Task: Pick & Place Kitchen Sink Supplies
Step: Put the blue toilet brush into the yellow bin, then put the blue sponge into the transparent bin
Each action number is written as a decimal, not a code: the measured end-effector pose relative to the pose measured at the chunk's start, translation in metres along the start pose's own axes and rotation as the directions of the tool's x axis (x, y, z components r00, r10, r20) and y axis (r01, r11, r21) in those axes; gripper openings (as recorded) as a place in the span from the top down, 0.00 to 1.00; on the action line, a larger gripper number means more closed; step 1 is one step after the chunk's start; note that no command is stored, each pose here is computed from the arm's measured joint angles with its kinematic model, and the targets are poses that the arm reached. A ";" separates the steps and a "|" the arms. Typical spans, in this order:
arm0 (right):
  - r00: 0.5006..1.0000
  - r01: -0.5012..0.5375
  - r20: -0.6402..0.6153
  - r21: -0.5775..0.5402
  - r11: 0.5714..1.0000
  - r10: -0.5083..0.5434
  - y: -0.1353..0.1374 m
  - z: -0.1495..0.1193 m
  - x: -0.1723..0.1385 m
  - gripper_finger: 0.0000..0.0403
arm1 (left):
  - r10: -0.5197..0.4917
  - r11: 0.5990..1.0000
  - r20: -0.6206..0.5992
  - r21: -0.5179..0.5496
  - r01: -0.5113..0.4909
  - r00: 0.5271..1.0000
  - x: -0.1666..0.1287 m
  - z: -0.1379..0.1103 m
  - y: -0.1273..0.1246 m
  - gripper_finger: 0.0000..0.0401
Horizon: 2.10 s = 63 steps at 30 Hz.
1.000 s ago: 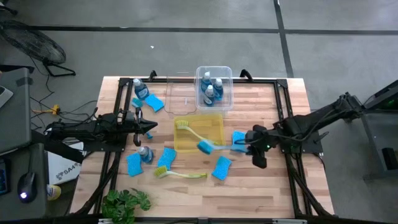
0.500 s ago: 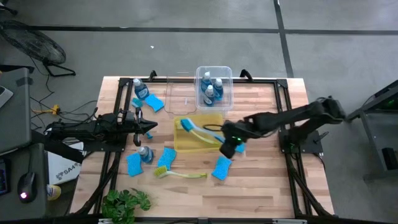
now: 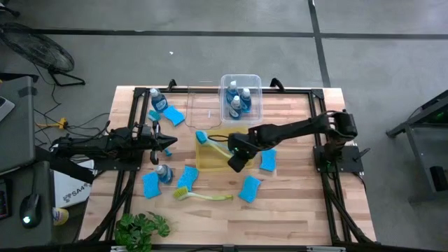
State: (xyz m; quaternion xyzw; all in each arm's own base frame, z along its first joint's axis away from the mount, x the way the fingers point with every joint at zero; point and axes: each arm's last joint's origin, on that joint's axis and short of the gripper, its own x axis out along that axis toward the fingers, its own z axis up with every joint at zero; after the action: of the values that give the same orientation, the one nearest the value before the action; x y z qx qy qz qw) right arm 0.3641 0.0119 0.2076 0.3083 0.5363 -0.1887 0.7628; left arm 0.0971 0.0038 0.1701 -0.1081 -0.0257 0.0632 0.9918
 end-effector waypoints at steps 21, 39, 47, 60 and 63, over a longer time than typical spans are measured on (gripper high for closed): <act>0.996 0.058 -0.060 -0.074 0.996 -0.063 -0.003 -0.004 0.010 0.74 | 0.000 1.000 0.000 0.000 0.000 1.000 0.000 0.000 0.000 1.00; 0.999 0.039 -0.026 0.085 0.996 -0.037 -0.002 -0.014 -0.035 0.46 | 0.000 1.000 0.000 0.000 0.000 1.000 0.000 0.000 0.000 1.00; 0.979 0.201 -0.069 0.135 0.970 -0.194 -0.008 -0.046 -0.071 0.50 | 0.000 1.000 0.000 0.000 0.000 1.000 0.000 0.000 0.000 1.00; 0.995 0.087 -0.061 0.144 0.986 -0.079 -0.063 -0.105 -0.065 0.55 | 0.000 1.000 0.000 0.000 0.000 1.000 0.000 0.000 0.000 1.00; 0.994 0.086 -0.077 0.142 0.986 -0.075 -0.074 -0.115 -0.055 0.55 | 0.000 1.000 0.000 0.000 0.000 1.000 0.000 0.000 0.000 1.00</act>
State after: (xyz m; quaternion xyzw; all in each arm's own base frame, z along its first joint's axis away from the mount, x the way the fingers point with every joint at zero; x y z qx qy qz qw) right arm 0.2187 0.0324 0.2121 0.3475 0.5600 -0.2467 0.7105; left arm 0.0971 0.0038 0.1701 -0.1081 -0.0257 0.0632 0.9918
